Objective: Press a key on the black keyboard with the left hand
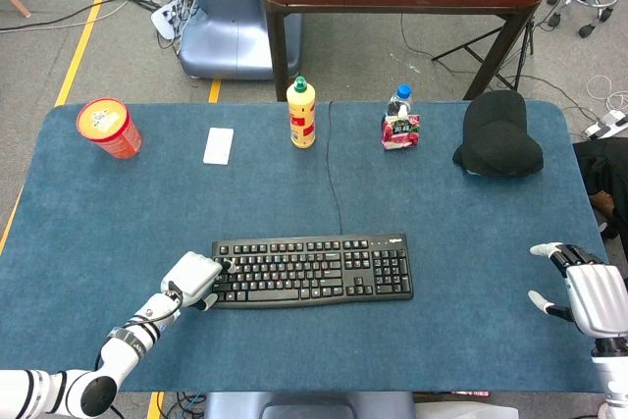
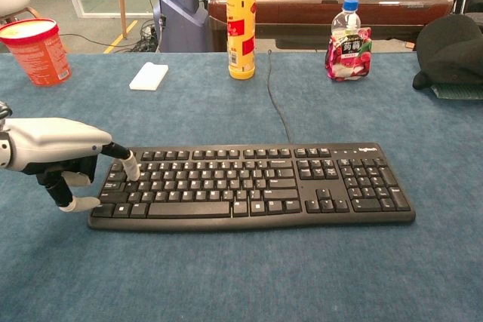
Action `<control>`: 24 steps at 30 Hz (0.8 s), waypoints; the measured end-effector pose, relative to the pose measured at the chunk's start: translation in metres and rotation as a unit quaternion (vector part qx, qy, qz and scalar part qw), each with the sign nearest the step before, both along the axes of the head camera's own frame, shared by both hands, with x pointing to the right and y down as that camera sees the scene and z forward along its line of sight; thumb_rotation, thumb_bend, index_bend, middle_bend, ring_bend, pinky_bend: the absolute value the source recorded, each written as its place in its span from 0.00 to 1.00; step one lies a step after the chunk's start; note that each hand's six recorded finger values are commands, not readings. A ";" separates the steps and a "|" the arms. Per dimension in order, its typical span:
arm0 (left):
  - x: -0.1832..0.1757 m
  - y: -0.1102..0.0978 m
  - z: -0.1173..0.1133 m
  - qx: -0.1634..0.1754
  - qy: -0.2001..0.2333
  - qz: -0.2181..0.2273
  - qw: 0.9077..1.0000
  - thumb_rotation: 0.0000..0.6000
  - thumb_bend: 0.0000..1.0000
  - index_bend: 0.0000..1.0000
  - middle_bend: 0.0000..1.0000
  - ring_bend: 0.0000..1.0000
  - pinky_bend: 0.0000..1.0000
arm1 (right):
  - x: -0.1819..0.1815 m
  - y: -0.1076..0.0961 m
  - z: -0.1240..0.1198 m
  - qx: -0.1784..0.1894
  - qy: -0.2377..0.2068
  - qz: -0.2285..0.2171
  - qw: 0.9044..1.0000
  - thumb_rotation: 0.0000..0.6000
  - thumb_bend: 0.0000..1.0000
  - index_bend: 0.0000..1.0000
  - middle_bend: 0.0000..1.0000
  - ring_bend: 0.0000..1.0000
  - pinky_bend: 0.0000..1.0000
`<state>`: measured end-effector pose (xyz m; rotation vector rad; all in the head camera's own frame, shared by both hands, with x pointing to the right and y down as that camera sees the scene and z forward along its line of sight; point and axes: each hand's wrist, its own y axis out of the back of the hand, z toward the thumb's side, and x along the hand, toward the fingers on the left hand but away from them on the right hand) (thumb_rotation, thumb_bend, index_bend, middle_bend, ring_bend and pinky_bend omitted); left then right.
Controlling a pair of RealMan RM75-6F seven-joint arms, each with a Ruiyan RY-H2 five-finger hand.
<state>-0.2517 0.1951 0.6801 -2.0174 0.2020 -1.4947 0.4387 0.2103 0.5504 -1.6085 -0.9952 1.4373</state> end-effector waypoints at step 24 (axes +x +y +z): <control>-0.055 0.015 -0.082 0.150 0.042 -0.059 0.986 1.00 0.34 0.18 0.56 0.59 0.85 | 0.002 0.000 -0.003 0.005 0.004 0.004 1.000 1.00 0.11 0.36 0.38 0.33 0.51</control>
